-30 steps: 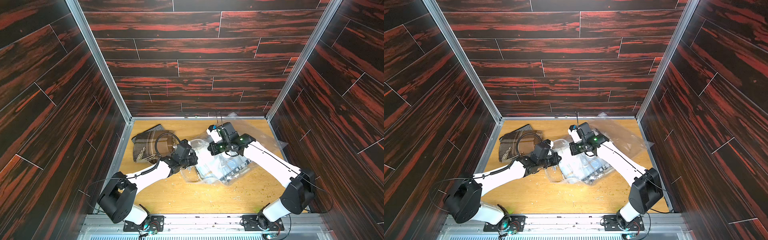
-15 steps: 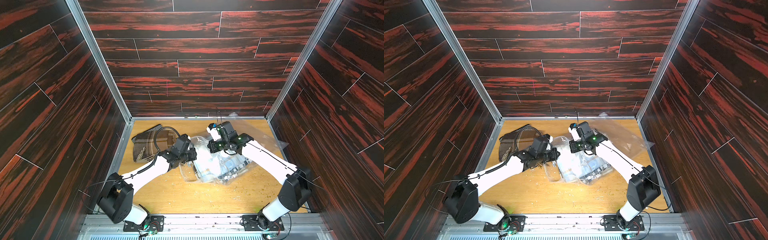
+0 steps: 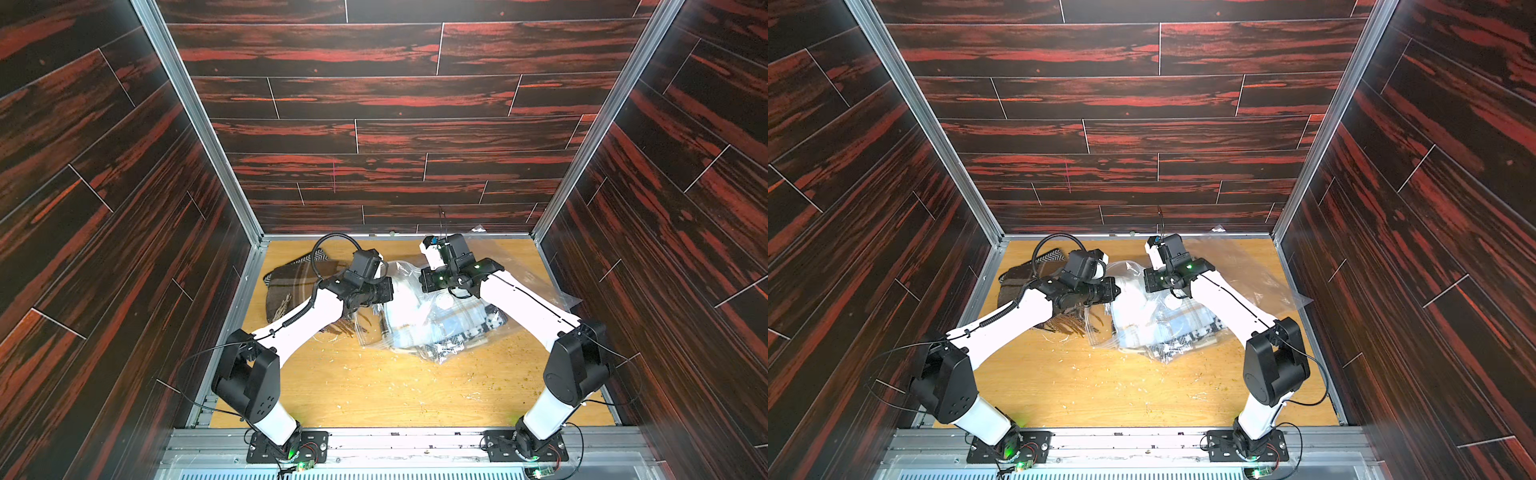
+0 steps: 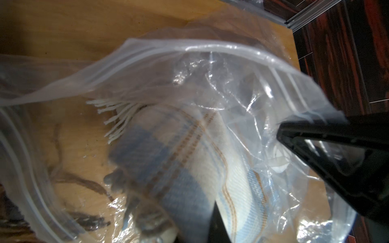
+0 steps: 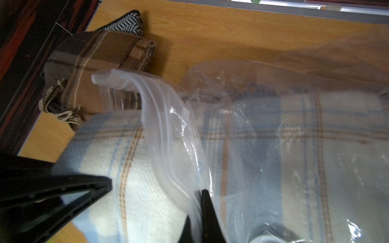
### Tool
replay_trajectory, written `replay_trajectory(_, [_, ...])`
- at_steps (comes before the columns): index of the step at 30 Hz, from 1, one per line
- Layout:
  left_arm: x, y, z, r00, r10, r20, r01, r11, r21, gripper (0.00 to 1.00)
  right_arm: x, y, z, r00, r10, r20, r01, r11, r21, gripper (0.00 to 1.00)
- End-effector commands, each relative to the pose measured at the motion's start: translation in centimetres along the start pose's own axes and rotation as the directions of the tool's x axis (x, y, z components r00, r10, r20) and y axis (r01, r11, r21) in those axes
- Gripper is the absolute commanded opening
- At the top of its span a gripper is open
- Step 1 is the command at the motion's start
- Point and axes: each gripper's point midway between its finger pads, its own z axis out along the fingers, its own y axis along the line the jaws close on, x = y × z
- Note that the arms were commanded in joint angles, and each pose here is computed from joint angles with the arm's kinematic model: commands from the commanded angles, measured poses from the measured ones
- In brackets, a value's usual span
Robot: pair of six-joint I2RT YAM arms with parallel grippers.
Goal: Take the scarf out of the vacuum bag
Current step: Take out the scarf from the vacuum bag.
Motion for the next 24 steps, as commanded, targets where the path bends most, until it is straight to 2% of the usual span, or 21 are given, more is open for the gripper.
replay_trajectory(1, [-2.0, -0.2, -3.8, 0.997, 0.036, 0.066, -0.035, 0.999, -0.022, 0.00, 0.3, -0.2, 0.7, 1.000, 0.010, 0.005, -0.010, 1.000, -0.001, 0.00])
replay_trajectory(8, [-3.2, 1.1, -7.3, 0.990, 0.096, 0.103, -0.084, 0.990, -0.114, 0.00, 1.3, -0.5, 0.8, 1.000, 0.009, -0.007, -0.009, 1.000, 0.004, 0.00])
replay_trajectory(16, [-3.9, 1.0, -8.9, 0.989, 0.098, 0.108, -0.084, 0.989, -0.123, 0.00, 1.7, -0.6, 0.8, 1.000, -0.007, -0.008, 0.007, 1.000, 0.011, 0.00])
replay_trajectory(24, [-6.2, 2.2, -11.5, 0.983, 0.102, 0.151, -0.075, 0.981, -0.179, 0.00, 1.9, -0.8, 0.5, 1.000, -0.028, -0.009, 0.028, 0.999, 0.033, 0.00])
